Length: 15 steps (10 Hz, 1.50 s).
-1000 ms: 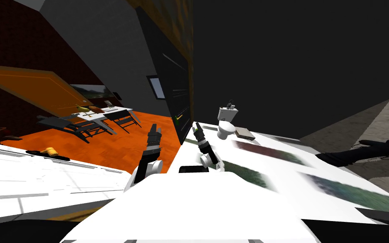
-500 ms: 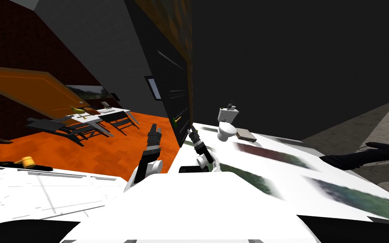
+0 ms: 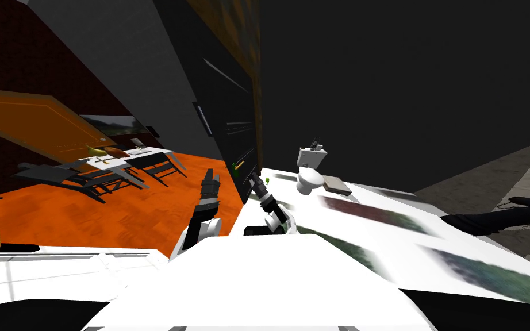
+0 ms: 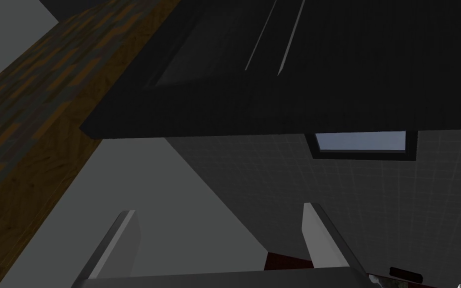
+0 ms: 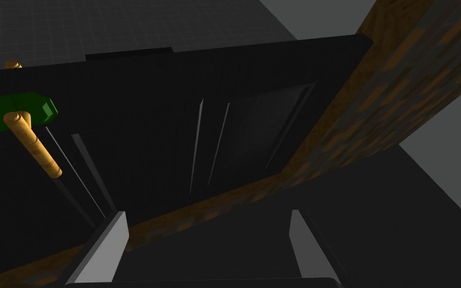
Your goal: Push the door open
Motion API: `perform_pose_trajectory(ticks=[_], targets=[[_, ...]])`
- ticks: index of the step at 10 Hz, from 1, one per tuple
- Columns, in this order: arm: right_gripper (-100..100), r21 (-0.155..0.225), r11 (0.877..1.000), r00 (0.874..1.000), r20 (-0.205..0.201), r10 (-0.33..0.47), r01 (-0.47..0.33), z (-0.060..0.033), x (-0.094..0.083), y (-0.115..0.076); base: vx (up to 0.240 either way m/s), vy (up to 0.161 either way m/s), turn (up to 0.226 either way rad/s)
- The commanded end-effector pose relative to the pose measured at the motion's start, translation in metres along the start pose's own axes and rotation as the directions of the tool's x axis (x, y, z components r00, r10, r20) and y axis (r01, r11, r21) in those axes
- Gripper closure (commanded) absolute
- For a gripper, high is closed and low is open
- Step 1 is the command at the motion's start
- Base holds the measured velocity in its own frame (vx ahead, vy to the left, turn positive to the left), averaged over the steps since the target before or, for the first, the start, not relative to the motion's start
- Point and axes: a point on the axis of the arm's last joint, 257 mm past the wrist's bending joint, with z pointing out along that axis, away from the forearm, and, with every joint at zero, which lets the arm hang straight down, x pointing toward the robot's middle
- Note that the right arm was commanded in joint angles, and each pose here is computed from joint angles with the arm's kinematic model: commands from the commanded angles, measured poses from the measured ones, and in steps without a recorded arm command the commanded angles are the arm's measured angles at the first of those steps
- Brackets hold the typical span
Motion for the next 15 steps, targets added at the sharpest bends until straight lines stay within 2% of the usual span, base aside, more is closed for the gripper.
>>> perform_pose_trajectory(ticks=[1,5,8,12,15], targets=[[-100,0.018,1.000,0.999,-0.031,0.015,-0.014,0.0027,0.013,-0.012,0.087,-0.014,-0.013],[-100,0.079,0.996,0.991,-0.125,0.055,-0.046,0.0036,0.054,-0.041,0.169,-0.022,-0.017],[-100,0.116,0.992,0.981,-0.177,0.076,-0.055,0.0014,0.077,-0.058,0.145,-0.023,-0.013],[-100,0.172,0.983,0.963,-0.248,0.101,-0.059,-0.0052,0.107,-0.082,0.156,-0.015,-0.013],[-100,0.218,0.975,0.945,-0.303,0.119,-0.053,-0.0133,0.130,-0.101,0.142,-0.015,-0.013]])
